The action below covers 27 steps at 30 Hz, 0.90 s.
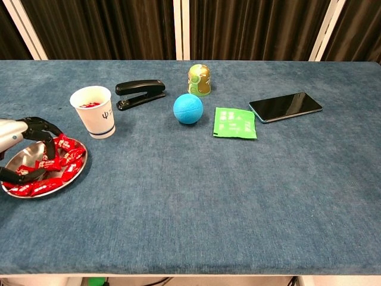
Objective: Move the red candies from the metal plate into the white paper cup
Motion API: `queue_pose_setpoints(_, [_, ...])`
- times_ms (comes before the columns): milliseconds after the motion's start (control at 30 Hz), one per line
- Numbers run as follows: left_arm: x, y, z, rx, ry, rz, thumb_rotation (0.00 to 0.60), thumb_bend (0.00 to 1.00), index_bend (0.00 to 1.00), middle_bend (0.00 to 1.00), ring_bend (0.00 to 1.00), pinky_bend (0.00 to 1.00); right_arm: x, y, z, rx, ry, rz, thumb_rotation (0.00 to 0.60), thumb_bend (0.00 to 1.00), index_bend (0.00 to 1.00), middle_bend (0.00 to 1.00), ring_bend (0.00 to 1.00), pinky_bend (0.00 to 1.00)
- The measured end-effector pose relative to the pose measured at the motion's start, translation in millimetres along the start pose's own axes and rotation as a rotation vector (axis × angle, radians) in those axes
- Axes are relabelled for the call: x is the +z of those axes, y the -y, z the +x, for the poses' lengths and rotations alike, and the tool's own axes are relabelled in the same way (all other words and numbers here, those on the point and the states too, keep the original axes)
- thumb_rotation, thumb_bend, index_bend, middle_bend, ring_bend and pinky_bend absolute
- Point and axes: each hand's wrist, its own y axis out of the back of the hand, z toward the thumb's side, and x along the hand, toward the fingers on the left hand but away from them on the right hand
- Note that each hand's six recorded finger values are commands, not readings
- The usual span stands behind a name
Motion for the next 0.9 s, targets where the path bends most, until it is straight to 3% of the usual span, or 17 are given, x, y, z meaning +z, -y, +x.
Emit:
queue_pose_setpoints(500, [2, -22, -5, 0.091, 0.011, -0.028, 0.6, 0.36, 0.59, 0.19, 0.06, 0.23, 2, -2, -1, -0.003, -0.007, 0.001, 0.6, 0.34, 0.0, 0.0, 0.0, 0.0])
queue_pose_setpoints(900, [-10, -104, -10, 0.28, 0.004, -0.056, 0.6, 0.36, 0.59, 0.21, 0.06, 0.23, 4, -1, 0, -0.003, -0.012, -0.006, 0.6, 0.34, 0.0, 0.0, 0.0, 0.0])
